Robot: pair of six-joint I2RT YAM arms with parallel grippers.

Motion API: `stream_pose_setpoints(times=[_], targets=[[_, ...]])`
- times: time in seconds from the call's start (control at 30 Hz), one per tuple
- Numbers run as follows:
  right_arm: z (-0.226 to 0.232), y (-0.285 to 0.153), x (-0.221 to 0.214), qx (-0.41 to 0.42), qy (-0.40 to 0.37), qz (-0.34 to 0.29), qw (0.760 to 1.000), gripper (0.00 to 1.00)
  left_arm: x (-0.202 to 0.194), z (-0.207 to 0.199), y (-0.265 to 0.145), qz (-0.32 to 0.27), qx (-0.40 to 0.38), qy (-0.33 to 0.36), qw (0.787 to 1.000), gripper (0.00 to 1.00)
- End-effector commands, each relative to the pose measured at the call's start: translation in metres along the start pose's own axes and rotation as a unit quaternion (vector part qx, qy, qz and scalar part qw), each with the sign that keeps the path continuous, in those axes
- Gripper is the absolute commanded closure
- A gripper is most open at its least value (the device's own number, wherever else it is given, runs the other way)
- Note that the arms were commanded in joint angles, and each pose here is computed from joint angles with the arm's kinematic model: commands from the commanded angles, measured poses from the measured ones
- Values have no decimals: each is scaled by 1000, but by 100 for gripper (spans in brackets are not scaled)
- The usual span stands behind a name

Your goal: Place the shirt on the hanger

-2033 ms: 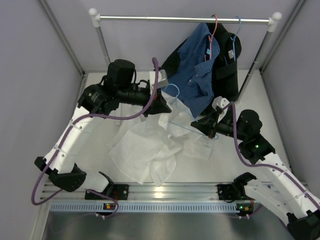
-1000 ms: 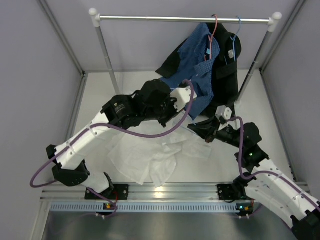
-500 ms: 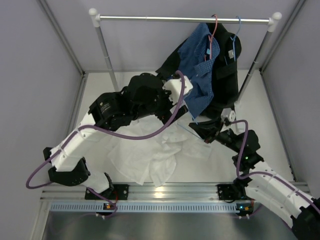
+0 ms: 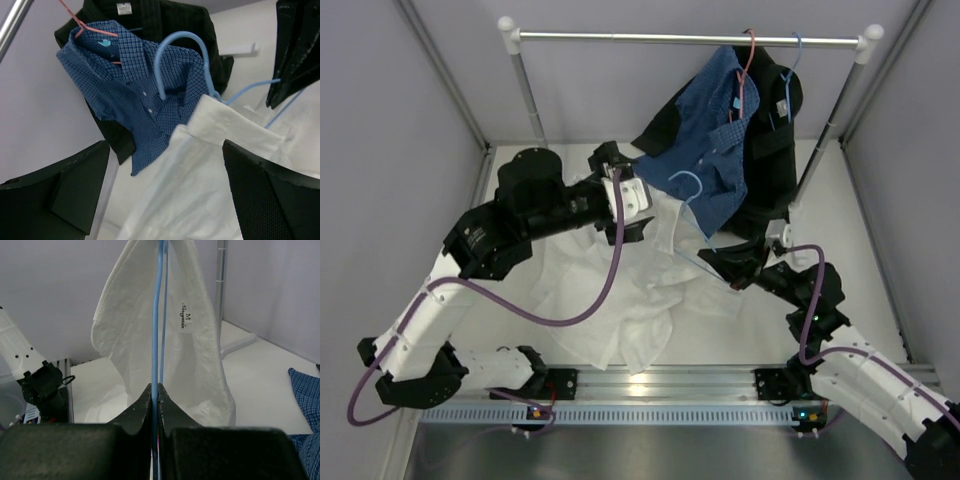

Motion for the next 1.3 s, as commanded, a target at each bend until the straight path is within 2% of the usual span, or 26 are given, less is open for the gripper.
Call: stream_pose_setpoints(times=[0.0,0.1,0.13,0.17,0.33,0.53,0.63,0.73,0.87,1.0,1.1,1.27], targets=[[16,4,31,45,-43,-35,997,100,28,13,6,-99,-59,13,993,2],[20,2,31,57,-50,-30,997,100,21,17,7,-107,-98,-16,989,2],[21,1,31,61,-51,-28,996,100,20,12,12,-117,-135,-30,983,2],[22,1,30,63,-50,-24,997,100,11,11,10,-103,-151,-49,982,2],[24,-1,32,68,-65,-10,996,100,16,-7,0,-118,-232,-82,962,2],[30,-3,39,85,-82,-4,993,100,-2,-13,18,-80,-254,-143,953,8],[30,-1,42,88,-88,-2,992,100,-5,-18,19,-79,-268,-153,948,11],[33,-1,45,100,-93,0,991,100,-10,-20,22,-68,-269,-163,947,18],[36,-1,46,112,-100,-4,989,100,-18,-22,26,-56,-271,-172,945,20],[38,-2,47,119,-105,-4,987,100,-21,-26,26,-51,-278,-178,943,35],[42,-4,49,131,-113,-8,985,100,-25,-30,28,-46,-287,-186,939,42],[42,-6,54,130,-131,-6,983,100,-25,-36,26,-49,-304,-197,931,46]])
Point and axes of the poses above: each gripper's point midway between its finger pads, its own y axis out along the fingers, its own z axis along the line the jaws close on, x = y × z, the point moved 5 cm from there along -y, back along the fingers
